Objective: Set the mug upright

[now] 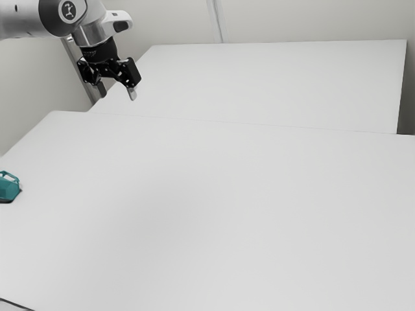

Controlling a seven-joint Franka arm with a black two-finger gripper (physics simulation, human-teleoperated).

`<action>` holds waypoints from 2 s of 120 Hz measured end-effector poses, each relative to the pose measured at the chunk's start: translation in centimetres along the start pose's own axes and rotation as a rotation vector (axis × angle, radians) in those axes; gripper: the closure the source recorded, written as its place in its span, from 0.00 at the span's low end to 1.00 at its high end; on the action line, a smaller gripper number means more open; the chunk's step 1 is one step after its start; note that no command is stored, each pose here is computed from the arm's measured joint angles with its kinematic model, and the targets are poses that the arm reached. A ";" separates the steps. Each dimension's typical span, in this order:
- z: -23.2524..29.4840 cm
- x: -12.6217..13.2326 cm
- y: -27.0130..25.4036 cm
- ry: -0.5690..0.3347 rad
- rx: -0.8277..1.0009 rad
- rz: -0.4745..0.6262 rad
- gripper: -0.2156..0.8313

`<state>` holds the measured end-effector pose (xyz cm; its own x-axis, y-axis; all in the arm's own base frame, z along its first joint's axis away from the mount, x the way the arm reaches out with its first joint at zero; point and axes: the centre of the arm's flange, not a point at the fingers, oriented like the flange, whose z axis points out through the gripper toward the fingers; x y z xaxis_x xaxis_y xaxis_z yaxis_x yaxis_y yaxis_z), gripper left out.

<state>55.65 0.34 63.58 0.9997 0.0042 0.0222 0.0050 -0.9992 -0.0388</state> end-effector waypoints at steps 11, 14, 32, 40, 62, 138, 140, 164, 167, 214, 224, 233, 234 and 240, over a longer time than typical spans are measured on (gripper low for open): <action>-0.1 0.0 0.0 0.002 -0.002 -0.001 0.22; -0.2 0.0 0.0 0.004 -0.002 -0.001 0.22; -0.9 -0.5 -0.1 0.003 -0.007 0.000 0.22; -0.8 -0.6 -0.2 -0.002 -0.007 0.002 0.22; -0.6 -0.8 -0.9 -0.020 -0.008 0.007 0.22; 0.7 -1.4 -9.1 -0.061 -0.012 -0.011 0.22; 0.8 -1.4 -9.4 -0.062 -0.012 -0.011 0.22; 1.9 -2.1 -14.7 -0.082 -0.017 -0.041 0.22; 2.0 -2.4 -16.0 -0.084 -0.017 -0.055 0.22; 6.7 -10.9 -38.0 -0.091 -0.130 -0.318 0.22; 8.2 -12.2 -41.0 -0.083 -0.165 -0.324 0.22; 9.4 -12.4 -43.2 -0.068 -0.189 -0.311 0.22; 9.5 -12.6 -43.5 -0.065 -0.194 -0.311 0.23; 10.4 -13.7 -45.3 -0.049 -0.221 -0.314 0.22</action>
<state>41.95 45.95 54.68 0.9500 0.3083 -0.0488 0.3120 -0.9331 0.1791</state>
